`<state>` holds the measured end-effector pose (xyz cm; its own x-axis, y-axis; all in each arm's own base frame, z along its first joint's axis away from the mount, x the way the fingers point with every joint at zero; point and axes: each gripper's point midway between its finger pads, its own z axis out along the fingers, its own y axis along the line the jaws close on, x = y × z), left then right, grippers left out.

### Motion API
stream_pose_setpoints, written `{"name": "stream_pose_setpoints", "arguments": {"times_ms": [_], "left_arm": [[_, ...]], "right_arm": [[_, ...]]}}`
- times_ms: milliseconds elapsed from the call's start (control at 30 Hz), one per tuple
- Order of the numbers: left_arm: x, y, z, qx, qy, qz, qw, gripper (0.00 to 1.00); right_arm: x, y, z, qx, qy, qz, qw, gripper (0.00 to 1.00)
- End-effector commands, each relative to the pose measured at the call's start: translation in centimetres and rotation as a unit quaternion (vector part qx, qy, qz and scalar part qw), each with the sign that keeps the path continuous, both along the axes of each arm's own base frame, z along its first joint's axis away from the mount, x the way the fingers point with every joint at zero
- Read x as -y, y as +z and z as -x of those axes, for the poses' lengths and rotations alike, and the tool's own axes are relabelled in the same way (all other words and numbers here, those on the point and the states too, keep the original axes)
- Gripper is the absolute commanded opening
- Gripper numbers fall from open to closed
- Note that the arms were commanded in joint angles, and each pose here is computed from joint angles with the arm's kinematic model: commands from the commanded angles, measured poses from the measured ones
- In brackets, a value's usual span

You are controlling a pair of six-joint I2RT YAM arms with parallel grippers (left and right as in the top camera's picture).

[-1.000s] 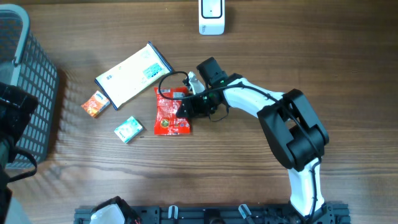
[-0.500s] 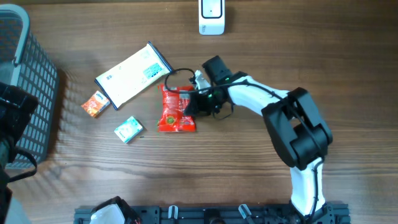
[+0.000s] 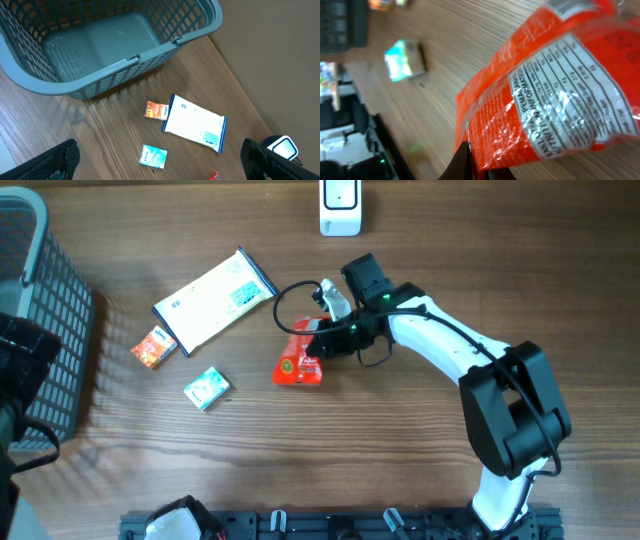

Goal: Scan the item barcode

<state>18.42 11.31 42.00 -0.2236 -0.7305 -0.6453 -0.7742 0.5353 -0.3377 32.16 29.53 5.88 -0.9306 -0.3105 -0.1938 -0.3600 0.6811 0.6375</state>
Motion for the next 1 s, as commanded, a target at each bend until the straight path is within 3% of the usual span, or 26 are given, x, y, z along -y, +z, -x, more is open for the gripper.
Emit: {"name": "stream_pose_setpoints", "arguments": {"times_ms": [0, 300, 367, 433, 467, 667, 733, 967], "left_arm": [[0.0, 0.1, 0.0, 0.006, 0.005, 0.003, 1.000, 1.00], [0.0, 0.1, 0.0, 0.006, 0.005, 0.003, 1.000, 1.00], [0.0, 0.1, 0.0, 0.006, 0.005, 0.003, 1.000, 1.00], [0.0, 0.1, 0.0, 0.006, 0.005, 0.003, 1.000, 1.00], [0.0, 0.1, 0.0, 0.006, 0.005, 0.003, 1.000, 1.00], [0.0, 0.1, 0.0, 0.006, 0.005, 0.003, 1.000, 1.00], [0.0, 0.1, 0.0, 0.006, 0.005, 0.003, 1.000, 1.00], [0.0, 0.1, 0.0, 0.006, 0.005, 0.003, 1.000, 1.00]], "right_arm": [[1.5, -1.6, -0.7, -0.012, -0.051, 0.054, 0.997, 0.04], [3.4, -4.3, 0.7, -0.071, -0.086, 0.115, 0.987, 0.04], [3.4, -4.8, 0.9, -0.078, -0.087, 0.119, 0.986, 0.23], [3.4, -4.9, 0.8, -0.084, -0.094, 0.121, 0.985, 0.58], [3.4, -4.9, 0.8, -0.083, -0.095, 0.120, 0.985, 0.61], [3.2, -4.9, 0.4, -0.076, -0.096, 0.115, 0.986, 0.59], [3.2, -4.8, 0.3, -0.079, -0.105, 0.114, 0.985, 0.72], [3.1, -4.8, 0.2, -0.085, -0.116, 0.112, 0.983, 0.73]]}}
